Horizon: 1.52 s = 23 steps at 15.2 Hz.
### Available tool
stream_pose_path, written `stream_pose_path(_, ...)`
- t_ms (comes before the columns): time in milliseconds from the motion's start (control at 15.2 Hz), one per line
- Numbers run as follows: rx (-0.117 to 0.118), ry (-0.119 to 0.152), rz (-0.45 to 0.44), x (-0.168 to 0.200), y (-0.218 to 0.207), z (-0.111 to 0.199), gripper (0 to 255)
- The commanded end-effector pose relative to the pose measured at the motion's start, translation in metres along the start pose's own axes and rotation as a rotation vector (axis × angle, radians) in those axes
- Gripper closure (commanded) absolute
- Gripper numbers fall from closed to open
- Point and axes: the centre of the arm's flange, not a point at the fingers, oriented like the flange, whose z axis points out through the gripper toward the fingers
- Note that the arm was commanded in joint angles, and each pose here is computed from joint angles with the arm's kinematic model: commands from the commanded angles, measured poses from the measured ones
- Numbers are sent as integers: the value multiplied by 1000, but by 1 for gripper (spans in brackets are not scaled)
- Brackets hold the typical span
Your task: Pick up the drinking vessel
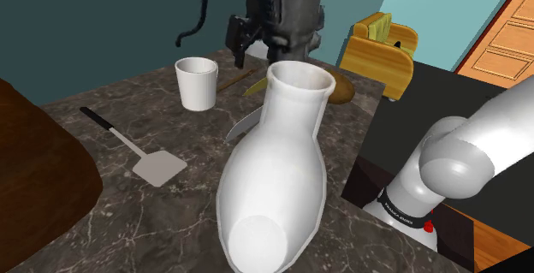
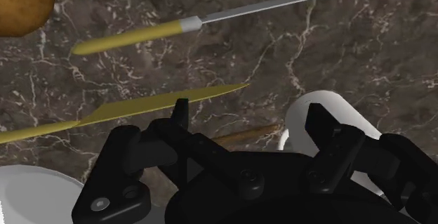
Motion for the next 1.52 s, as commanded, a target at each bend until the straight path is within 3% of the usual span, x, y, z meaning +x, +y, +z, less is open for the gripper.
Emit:
stream_pose_path(0, -9, 7, 10, 10, -26, 2, 0)
stream_pose_path(660, -61, 41, 52, 68, -150, 12, 0)
stream_pose_path(1320, -64, 43, 54, 66, -156, 53, 0)
stream_pose_path(1386, -64, 43, 54, 66, -155, 53, 255)
stream_pose_path(1452, -64, 43, 54, 66, -155, 53, 255)
